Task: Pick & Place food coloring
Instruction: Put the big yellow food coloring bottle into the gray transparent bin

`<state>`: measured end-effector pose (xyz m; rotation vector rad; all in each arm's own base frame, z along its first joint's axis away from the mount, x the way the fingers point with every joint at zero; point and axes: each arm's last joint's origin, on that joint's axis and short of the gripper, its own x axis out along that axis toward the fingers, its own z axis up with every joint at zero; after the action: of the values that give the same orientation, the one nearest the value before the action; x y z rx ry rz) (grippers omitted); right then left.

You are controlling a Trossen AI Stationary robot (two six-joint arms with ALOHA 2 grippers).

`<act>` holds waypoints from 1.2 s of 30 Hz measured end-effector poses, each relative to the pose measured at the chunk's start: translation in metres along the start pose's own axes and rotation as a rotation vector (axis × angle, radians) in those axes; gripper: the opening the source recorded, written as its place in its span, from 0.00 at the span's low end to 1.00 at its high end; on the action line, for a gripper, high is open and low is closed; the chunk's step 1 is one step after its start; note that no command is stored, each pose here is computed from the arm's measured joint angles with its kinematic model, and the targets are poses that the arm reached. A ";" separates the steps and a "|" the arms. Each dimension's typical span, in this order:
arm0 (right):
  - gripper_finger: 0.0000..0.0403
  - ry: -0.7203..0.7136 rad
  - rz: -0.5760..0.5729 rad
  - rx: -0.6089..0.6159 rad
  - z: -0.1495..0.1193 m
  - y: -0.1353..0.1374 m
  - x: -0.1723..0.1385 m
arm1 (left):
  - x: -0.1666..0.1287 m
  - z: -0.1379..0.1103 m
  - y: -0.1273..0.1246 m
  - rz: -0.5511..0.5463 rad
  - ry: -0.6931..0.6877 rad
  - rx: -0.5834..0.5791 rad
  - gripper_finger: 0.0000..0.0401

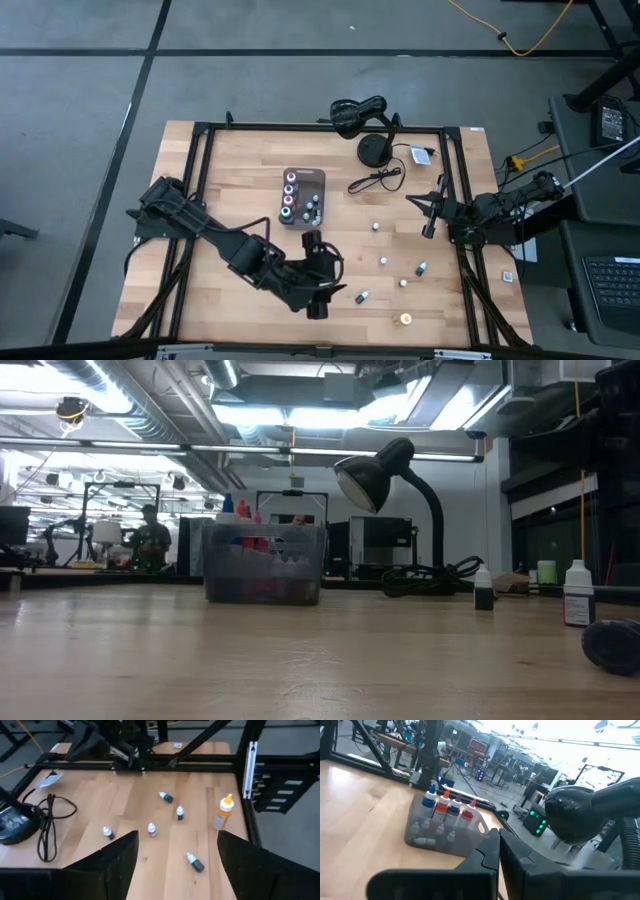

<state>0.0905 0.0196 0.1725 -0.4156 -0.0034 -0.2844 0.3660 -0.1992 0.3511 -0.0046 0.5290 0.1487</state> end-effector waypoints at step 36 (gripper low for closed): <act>0.04 -0.143 0.281 0.923 0.017 -0.001 -0.002 | 0.056 -0.054 0.000 -0.188 -0.250 -0.098 0.66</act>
<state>0.0892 0.0265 0.1884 0.4816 -0.2073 0.0433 0.3863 -0.1940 0.2762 -0.1297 0.2687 -0.0087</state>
